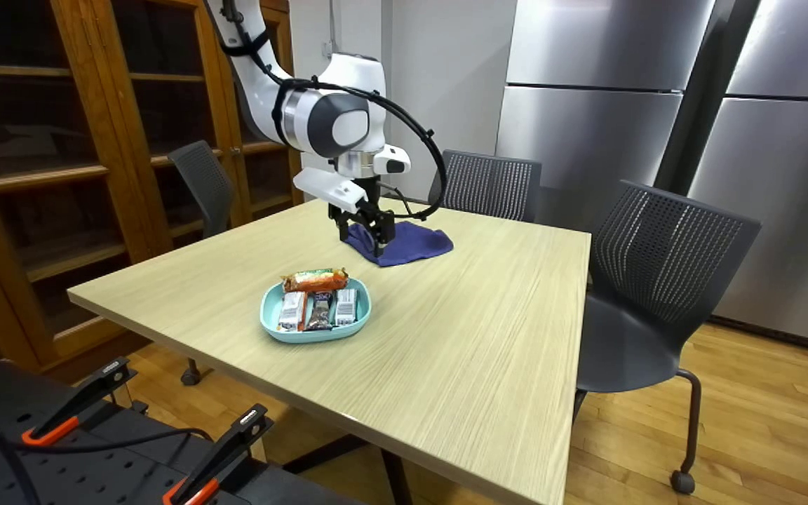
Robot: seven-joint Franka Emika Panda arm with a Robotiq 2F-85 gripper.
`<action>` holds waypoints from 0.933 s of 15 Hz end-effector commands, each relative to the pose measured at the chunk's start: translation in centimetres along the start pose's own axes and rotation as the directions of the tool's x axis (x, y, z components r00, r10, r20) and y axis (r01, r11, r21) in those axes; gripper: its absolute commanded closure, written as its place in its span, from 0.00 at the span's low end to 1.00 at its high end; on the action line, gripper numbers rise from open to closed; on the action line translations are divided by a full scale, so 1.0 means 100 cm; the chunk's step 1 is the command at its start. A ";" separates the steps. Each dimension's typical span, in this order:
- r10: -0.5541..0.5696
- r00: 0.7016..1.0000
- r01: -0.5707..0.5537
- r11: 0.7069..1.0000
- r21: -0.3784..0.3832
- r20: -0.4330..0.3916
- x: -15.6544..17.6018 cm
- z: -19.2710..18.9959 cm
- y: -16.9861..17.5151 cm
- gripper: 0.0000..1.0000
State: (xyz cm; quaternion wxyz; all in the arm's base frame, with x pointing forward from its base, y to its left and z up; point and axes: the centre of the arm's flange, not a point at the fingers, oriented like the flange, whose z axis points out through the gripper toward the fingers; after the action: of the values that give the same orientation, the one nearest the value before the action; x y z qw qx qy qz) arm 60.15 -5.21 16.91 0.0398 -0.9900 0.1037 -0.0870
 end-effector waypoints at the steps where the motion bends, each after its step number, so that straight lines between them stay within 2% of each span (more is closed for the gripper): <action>1: -0.091 0.996 0.089 0.994 -0.071 -0.022 0.024 0.010 -0.005 0.00; 4: -0.189 0.982 0.184 0.974 -0.129 -0.026 0.035 0.017 -0.008 0.00; 7: -0.261 0.965 0.254 0.955 -0.153 -0.027 0.044 0.027 -0.018 0.00; 10: -0.309 0.950 0.299 0.938 -0.176 -0.032 0.050 0.039 -0.029 0.00; 14: -0.353 0.933 0.327 0.912 -0.250 -0.066 0.064 0.051 -0.036 0.00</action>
State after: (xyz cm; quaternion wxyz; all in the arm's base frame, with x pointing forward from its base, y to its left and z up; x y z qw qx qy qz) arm 65.78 -3.20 14.10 -0.0692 -0.9896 -0.0526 -0.1145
